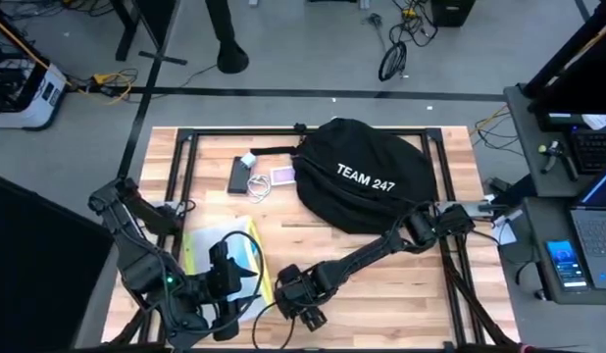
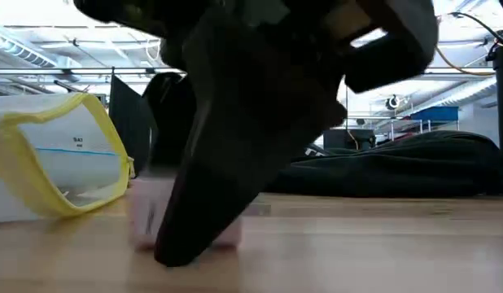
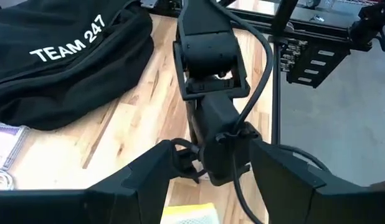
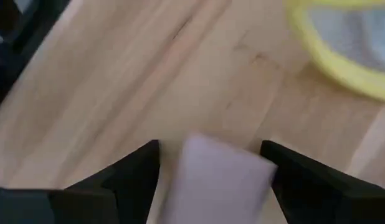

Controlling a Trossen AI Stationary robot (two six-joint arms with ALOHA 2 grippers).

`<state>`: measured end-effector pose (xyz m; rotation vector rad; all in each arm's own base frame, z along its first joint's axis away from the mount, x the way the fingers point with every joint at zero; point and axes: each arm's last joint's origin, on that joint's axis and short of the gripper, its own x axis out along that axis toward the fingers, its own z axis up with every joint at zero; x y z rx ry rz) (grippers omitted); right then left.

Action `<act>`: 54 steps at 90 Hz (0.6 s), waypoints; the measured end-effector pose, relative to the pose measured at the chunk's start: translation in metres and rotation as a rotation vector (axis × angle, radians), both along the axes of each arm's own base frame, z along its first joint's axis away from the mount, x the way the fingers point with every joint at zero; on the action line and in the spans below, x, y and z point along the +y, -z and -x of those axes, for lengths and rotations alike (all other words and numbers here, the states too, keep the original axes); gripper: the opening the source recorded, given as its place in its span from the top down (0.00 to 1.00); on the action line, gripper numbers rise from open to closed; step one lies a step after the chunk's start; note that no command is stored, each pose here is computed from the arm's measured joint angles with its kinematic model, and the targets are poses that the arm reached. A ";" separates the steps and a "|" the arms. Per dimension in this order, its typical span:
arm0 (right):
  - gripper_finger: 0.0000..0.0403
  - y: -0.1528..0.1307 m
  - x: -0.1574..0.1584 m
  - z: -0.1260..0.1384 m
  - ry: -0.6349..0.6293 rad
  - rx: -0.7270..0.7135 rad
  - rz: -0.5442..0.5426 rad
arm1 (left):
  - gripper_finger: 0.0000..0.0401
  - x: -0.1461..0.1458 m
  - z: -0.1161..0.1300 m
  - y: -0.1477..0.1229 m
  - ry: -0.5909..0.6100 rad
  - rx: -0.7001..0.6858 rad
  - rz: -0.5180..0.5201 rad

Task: Unpack backpack
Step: Put the pink charger cable into the green zip bag

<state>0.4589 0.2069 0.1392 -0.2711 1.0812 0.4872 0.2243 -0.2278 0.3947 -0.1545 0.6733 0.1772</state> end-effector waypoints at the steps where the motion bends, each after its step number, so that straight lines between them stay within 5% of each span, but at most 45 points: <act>1: 0.37 0.000 0.000 0.000 0.004 -0.003 0.000 | 0.50 0.000 0.000 0.000 0.000 0.000 0.000; 17: 0.59 0.001 -0.004 -0.001 0.012 0.005 0.021 | 0.50 0.000 0.000 0.000 0.001 0.000 -0.002; 54: 0.59 -0.014 -0.020 -0.003 0.010 0.066 0.073 | 0.50 0.000 0.000 0.000 0.004 0.002 -0.006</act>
